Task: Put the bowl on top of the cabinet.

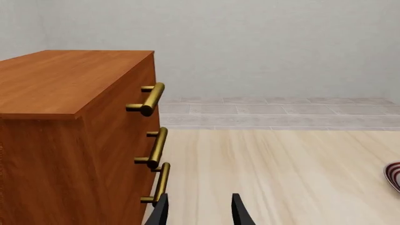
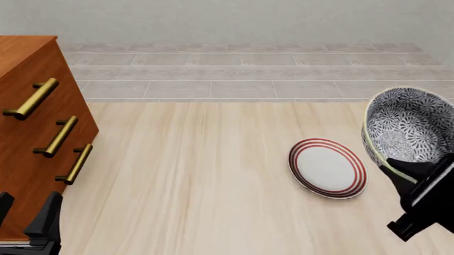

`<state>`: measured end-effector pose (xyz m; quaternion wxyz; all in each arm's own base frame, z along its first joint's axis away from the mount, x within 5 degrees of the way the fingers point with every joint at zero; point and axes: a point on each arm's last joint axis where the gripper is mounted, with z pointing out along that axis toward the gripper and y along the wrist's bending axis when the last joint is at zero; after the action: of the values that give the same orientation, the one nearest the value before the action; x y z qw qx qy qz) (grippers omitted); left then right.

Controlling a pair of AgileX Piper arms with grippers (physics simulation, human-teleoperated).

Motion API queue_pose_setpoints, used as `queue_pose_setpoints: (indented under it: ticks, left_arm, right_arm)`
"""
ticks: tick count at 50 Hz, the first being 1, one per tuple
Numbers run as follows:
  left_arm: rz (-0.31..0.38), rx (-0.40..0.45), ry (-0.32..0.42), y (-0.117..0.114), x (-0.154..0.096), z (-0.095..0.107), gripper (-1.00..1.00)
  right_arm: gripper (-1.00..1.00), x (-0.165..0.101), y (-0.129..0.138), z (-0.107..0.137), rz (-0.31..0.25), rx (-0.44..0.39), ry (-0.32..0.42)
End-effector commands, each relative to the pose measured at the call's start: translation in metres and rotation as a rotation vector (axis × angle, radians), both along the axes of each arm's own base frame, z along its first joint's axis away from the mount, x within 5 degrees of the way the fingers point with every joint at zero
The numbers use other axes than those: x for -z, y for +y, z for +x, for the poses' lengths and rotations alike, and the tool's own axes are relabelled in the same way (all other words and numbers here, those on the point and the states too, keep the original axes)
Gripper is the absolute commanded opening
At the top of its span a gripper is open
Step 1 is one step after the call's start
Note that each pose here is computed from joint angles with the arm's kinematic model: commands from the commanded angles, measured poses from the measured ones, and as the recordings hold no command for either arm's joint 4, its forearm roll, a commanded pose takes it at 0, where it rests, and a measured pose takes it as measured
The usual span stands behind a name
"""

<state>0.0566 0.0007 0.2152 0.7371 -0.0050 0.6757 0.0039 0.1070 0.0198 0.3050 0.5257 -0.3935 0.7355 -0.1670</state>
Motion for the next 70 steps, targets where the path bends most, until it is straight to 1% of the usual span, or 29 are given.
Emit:
queue_pose_setpoints:
  ticks: [1,2,4,5,8,14,15,16,18,20,21,23,26,27,28,36,39,40,41,51,53,55,58,63,64,65,66,68,70]
  left_arm:
    - [0.001,0.000,0.000,0.000,0.000,0.000,1.00]
    - [0.001,0.000,0.000,0.000,0.000,0.000,1.00]
    - [0.001,0.000,0.000,0.000,0.000,0.000,1.00]
    - [0.001,0.000,0.000,0.000,0.000,0.000,1.00]
    - [0.001,0.000,0.000,0.000,0.000,0.000,1.00]
    - [0.001,0.000,0.000,0.000,0.000,0.000,1.00]
    - [0.001,0.000,0.000,0.000,0.000,0.000,1.00]
    - [0.001,0.000,0.000,0.000,0.000,0.000,1.00]
    - [0.001,0.000,0.000,0.000,-0.001,0.000,1.00]
    - [0.001,0.000,0.000,0.000,0.000,0.000,1.00]
    - [0.001,0.000,0.000,0.000,0.000,0.000,1.00]
    - [0.001,0.000,0.000,0.000,-0.002,0.000,1.00]
    - [0.001,0.000,0.000,0.000,-0.001,0.000,1.00]
    - [0.001,0.000,0.000,0.000,-0.001,0.000,1.00]
    - [0.001,0.000,0.000,0.000,0.000,0.000,1.00]
    - [0.001,-0.001,0.001,0.000,0.000,0.000,1.00]
    - [0.001,-0.001,0.000,0.000,0.000,0.000,1.00]
    - [0.001,-0.001,0.000,0.000,0.000,0.000,1.00]
    - [0.001,-0.001,0.001,0.000,-0.001,0.000,1.00]
    - [-0.002,0.007,0.004,0.000,-0.001,0.001,1.00]
    - [-0.033,0.009,0.027,0.000,0.000,0.005,1.00]
    - [-0.029,0.026,0.053,-0.001,-0.001,0.009,1.00]
    - [-0.036,0.044,0.013,-0.002,-0.023,-0.001,1.00]
    - [-0.046,0.092,0.075,-0.005,-0.040,0.005,1.00]
    - [-0.069,0.105,0.075,-0.006,-0.047,0.004,1.00]
    - [-0.060,0.114,0.061,-0.006,-0.055,0.001,1.00]
    - [-0.045,0.133,0.086,-0.008,-0.057,0.004,1.00]
    - [-0.061,0.133,0.082,-0.008,-0.067,0.001,1.00]
    - [-0.095,0.145,0.102,-0.008,-0.076,0.004,1.00]
  right_arm:
    - [-1.00,-0.012,0.013,0.000,-0.061,-0.141,-0.111]
    - [-1.00,-0.011,0.013,0.002,-0.060,-0.141,-0.103]
    - [-1.00,-0.010,0.016,0.003,-0.070,-0.164,-0.118]
    - [-1.00,-0.007,0.017,0.003,-0.088,-0.176,-0.118]
    - [-1.00,-0.009,0.021,0.007,-0.092,-0.203,-0.131]
    - [-1.00,-0.004,0.031,0.015,-0.139,-0.274,-0.155]
    - [-1.00,-0.005,0.031,0.017,-0.137,-0.267,-0.151]
    - [-1.00,-0.003,0.034,0.017,-0.159,-0.293,-0.161]
    - [-1.00,-0.003,0.034,0.021,-0.180,-0.295,-0.164]
    - [-1.00,-0.008,0.040,0.022,-0.179,-0.331,-0.186]
    - [-1.00,-0.006,0.039,0.025,-0.189,-0.322,-0.176]
    - [-1.00,-0.004,0.044,0.030,-0.211,-0.344,-0.181]
    - [-1.00,-0.004,0.049,0.034,-0.205,-0.358,-0.184]
    - [-1.00,-0.002,0.049,0.035,-0.215,-0.358,-0.179]
    - [-1.00,-0.003,0.053,0.036,-0.216,-0.378,-0.192]
    - [-1.00,0.007,0.056,0.045,-0.250,-0.385,-0.184]
    - [-1.00,0.009,0.058,0.046,-0.243,-0.389,-0.180]
    - [-1.00,0.011,0.058,0.046,-0.253,-0.395,-0.182]
    - [-1.00,0.010,0.058,0.047,-0.244,-0.390,-0.179]
    - [-1.00,0.003,0.059,0.048,-0.242,-0.391,-0.181]
    - [-1.00,0.003,0.059,0.047,-0.248,-0.394,-0.184]
    - [-1.00,0.003,0.059,0.046,-0.252,-0.399,-0.185]
    - [-1.00,0.005,0.059,0.046,-0.264,-0.405,-0.183]
    - [-1.00,0.006,0.060,0.048,-0.259,-0.404,-0.180]
    - [-1.00,0.007,0.061,0.049,-0.258,-0.404,-0.178]
    - [-1.00,0.007,0.061,0.049,-0.255,-0.406,-0.178]
    - [-1.00,0.008,0.062,0.049,-0.255,-0.406,-0.177]
    - [-1.00,0.009,0.063,0.050,-0.249,-0.408,-0.171]
    - [-1.00,0.010,0.064,0.051,-0.249,-0.412,-0.169]
